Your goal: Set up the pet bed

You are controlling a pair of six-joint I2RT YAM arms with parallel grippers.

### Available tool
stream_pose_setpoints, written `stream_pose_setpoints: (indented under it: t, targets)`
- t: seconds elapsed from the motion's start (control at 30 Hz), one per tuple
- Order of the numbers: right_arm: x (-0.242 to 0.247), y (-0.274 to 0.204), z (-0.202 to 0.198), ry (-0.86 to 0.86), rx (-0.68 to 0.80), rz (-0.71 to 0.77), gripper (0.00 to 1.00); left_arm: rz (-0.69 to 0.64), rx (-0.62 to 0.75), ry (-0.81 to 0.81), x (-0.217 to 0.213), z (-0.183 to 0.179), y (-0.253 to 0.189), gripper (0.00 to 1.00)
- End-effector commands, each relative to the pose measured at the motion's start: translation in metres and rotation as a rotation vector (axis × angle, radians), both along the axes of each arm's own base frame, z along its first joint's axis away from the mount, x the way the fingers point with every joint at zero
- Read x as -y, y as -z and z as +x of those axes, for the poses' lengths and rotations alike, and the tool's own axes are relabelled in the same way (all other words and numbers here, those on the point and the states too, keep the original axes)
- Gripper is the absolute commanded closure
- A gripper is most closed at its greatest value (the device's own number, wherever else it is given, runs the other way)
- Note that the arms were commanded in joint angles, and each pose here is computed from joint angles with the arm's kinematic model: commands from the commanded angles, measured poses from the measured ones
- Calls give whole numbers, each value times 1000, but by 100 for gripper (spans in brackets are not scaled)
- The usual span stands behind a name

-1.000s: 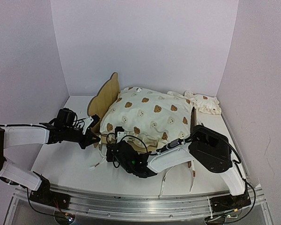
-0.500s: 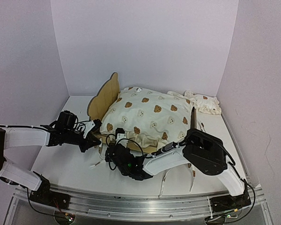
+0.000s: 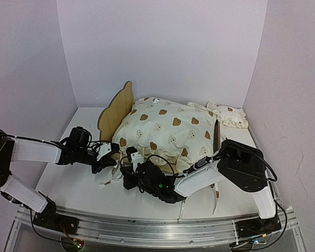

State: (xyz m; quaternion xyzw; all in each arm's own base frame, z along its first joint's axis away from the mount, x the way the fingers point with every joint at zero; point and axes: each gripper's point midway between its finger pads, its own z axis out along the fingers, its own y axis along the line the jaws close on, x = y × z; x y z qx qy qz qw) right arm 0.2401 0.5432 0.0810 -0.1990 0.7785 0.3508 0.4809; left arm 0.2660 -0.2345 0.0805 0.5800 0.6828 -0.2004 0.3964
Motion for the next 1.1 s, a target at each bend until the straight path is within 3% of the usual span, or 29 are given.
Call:
stream_pose_setpoints:
  t: [0.0, 0.23, 0.43, 0.57, 0.7, 0.77, 0.87, 1.07]
  targets:
    - [-16, -56, -18, -169, 55, 147, 100, 21, 130, 152, 13, 2, -3, 100]
    - [-13, -50, -8, -170, 19, 162, 98, 48, 224, 274, 27, 4, 6, 100]
    - [-3, -48, -9, -178, 16, 143, 83, 42, 244, 345, 33, 2, 13, 100]
    - [7, -51, -20, -226, 19, 99, 63, 35, 243, 386, 35, -3, 19, 100]
    - [21, -53, -38, -309, 20, 41, 52, 51, 235, 408, 33, -7, 25, 100]
    - [30, -50, -42, -320, 16, 13, 55, 53, 231, 407, 32, -8, 26, 100]
    - [45, -34, -30, -236, 24, -72, 72, 50, 228, 402, 32, -8, 25, 100]
    - [31, -13, -2, -184, 81, -141, 72, 30, 231, 413, 34, -10, 18, 100]
